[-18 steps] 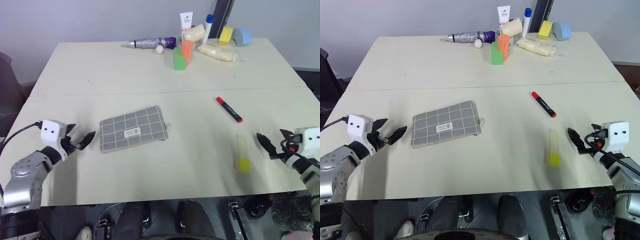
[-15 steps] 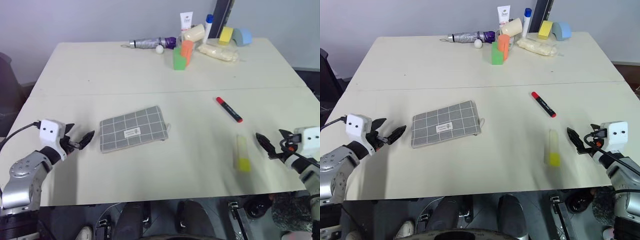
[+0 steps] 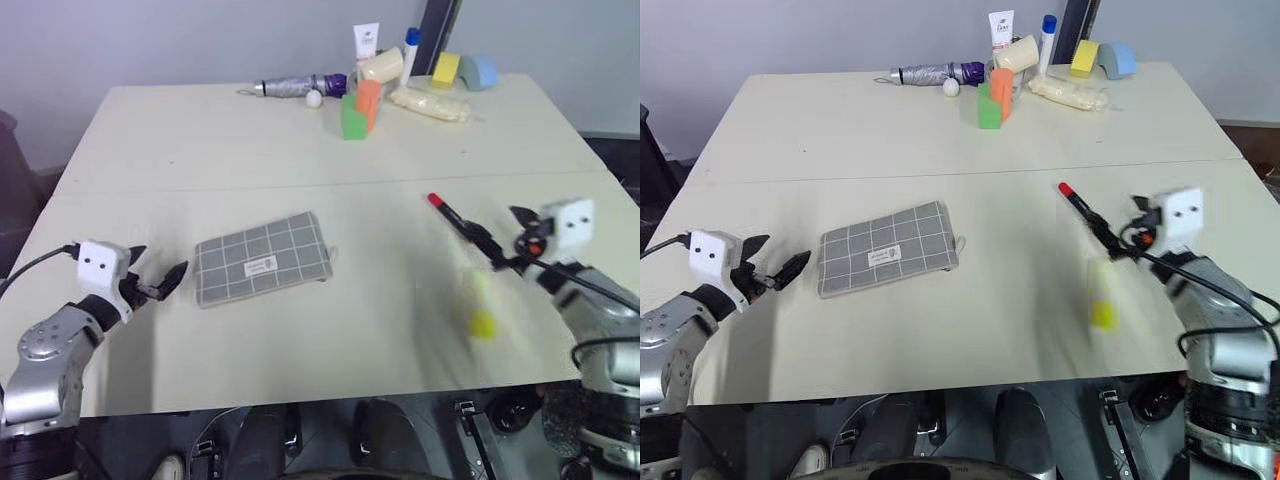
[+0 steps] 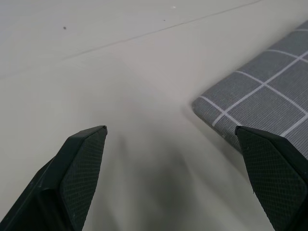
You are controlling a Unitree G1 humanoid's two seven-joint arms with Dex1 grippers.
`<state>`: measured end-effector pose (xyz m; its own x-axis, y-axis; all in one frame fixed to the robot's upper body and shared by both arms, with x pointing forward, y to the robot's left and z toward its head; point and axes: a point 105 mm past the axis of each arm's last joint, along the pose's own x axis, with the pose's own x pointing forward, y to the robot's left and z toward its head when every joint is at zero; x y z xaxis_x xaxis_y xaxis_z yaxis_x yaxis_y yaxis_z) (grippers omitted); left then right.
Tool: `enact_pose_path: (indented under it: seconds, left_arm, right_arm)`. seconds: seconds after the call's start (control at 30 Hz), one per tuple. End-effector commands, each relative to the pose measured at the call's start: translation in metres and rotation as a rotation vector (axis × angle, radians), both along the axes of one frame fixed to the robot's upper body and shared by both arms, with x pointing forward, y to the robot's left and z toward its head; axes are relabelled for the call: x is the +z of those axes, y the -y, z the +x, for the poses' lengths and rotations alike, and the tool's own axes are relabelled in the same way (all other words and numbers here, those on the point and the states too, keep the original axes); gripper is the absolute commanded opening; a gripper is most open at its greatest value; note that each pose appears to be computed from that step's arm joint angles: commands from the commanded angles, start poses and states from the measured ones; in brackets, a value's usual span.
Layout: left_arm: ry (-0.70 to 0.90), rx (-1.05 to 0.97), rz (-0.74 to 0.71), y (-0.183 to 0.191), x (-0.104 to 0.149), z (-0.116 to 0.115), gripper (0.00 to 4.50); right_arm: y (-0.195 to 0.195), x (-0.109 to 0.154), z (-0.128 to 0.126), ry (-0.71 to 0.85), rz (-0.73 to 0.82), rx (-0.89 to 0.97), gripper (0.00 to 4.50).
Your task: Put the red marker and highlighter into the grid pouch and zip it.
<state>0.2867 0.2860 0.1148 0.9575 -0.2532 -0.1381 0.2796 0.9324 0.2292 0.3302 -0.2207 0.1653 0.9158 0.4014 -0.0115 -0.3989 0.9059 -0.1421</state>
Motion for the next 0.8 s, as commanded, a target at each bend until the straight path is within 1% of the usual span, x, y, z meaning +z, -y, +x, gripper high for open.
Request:
enact_pose_path:
  seconds: [0.03,0.07,0.17,0.23,0.3,0.37,0.4,0.47,0.57,0.8]
  left_arm:
    - [0.069,-0.019,0.128,0.001,0.011,-0.007,4.49]
    - [0.072,-0.022,0.141,0.001,0.01,-0.009,4.49]
    - [0.08,-0.037,0.192,0.001,0.007,-0.014,4.5]
    - [0.079,-0.072,0.261,0.003,0.003,-0.018,4.5]
    - [0.081,-0.109,0.326,0.004,0.001,-0.022,4.5]
    - [0.087,-0.126,0.352,0.003,0.002,-0.022,4.5]
    - [0.085,-0.148,0.376,0.003,0.001,-0.023,4.5]
    - [0.072,-0.209,0.451,0.004,-0.003,-0.026,4.5]
    - [0.063,-0.292,0.524,0.005,-0.009,-0.027,4.5]
    - [0.087,-0.459,0.641,0.01,-0.017,-0.015,4.5]
  right_arm:
    - [-0.05,0.007,0.006,0.024,-0.013,0.14,4.5]
    - [-0.057,0.006,0.008,0.021,-0.014,0.155,4.5]
    - [-0.083,0.002,0.011,0.001,-0.036,0.231,3.65]
    - [-0.102,-0.004,0.015,-0.025,-0.069,0.271,2.68]
    - [-0.113,-0.01,0.022,-0.053,-0.077,0.264,1.51]
    - [-0.118,-0.016,0.027,-0.075,-0.1,0.255,0.41]
    - [-0.12,-0.019,0.029,-0.085,-0.108,0.244,0.04]
    - [-0.123,-0.022,0.036,-0.097,-0.119,0.216,0.04]
    - [-0.137,-0.026,0.039,-0.097,-0.14,0.234,0.04]
    - [-0.153,-0.04,0.055,-0.161,-0.153,0.198,0.04]
